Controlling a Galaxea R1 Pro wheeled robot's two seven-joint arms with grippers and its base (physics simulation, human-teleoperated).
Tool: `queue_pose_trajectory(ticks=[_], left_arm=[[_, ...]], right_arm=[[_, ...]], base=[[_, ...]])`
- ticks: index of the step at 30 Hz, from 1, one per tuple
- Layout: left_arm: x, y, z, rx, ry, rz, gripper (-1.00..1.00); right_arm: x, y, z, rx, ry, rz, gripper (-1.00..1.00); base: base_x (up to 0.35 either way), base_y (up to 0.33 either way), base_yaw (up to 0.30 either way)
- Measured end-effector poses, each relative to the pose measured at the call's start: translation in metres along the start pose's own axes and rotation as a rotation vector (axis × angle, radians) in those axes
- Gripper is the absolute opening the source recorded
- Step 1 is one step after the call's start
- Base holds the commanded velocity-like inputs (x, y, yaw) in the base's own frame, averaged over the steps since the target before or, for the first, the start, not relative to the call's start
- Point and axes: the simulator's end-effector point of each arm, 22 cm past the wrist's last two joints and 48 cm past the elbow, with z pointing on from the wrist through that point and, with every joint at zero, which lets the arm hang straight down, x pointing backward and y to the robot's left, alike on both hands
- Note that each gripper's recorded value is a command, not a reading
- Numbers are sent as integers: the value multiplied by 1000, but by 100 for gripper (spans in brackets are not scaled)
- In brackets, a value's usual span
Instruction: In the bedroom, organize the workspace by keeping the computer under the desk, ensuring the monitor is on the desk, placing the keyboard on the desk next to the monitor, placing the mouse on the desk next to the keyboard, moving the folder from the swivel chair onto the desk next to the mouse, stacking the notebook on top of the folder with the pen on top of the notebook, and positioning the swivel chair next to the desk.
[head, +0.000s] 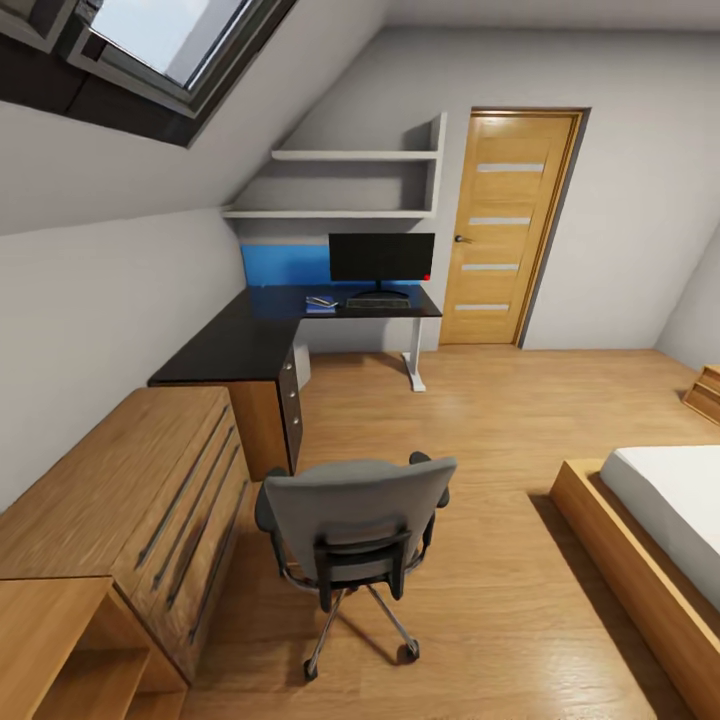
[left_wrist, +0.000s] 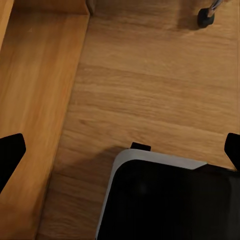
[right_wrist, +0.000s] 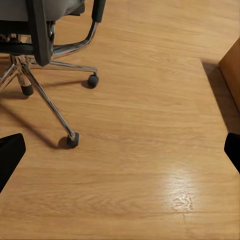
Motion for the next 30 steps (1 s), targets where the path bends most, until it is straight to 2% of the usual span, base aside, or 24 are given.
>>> queue_pose_trajectory(ticks=[5,9,14,22,30], left_arm=[[-6,-1,6,-2,-36,-11,100],[-21,0,9,-6,-113,-32,100],[-29,4,14,-19,-160,-51,100],[-26,7,23,-34,-168,-66,100],[-21,6,33,-35,-169,-67,100]], right_arm=[[4,1,4,0,0,0,100],[8,1,7,1,0,-1,100],[13,2,11,1,0,-1,100],[21,4,18,2,-1,-1,100],[30,7,25,2,0,0,100]], base=[[0,0,0],[0,0,0],[0,0,0],[-6,0,0],[-136,0,0]])
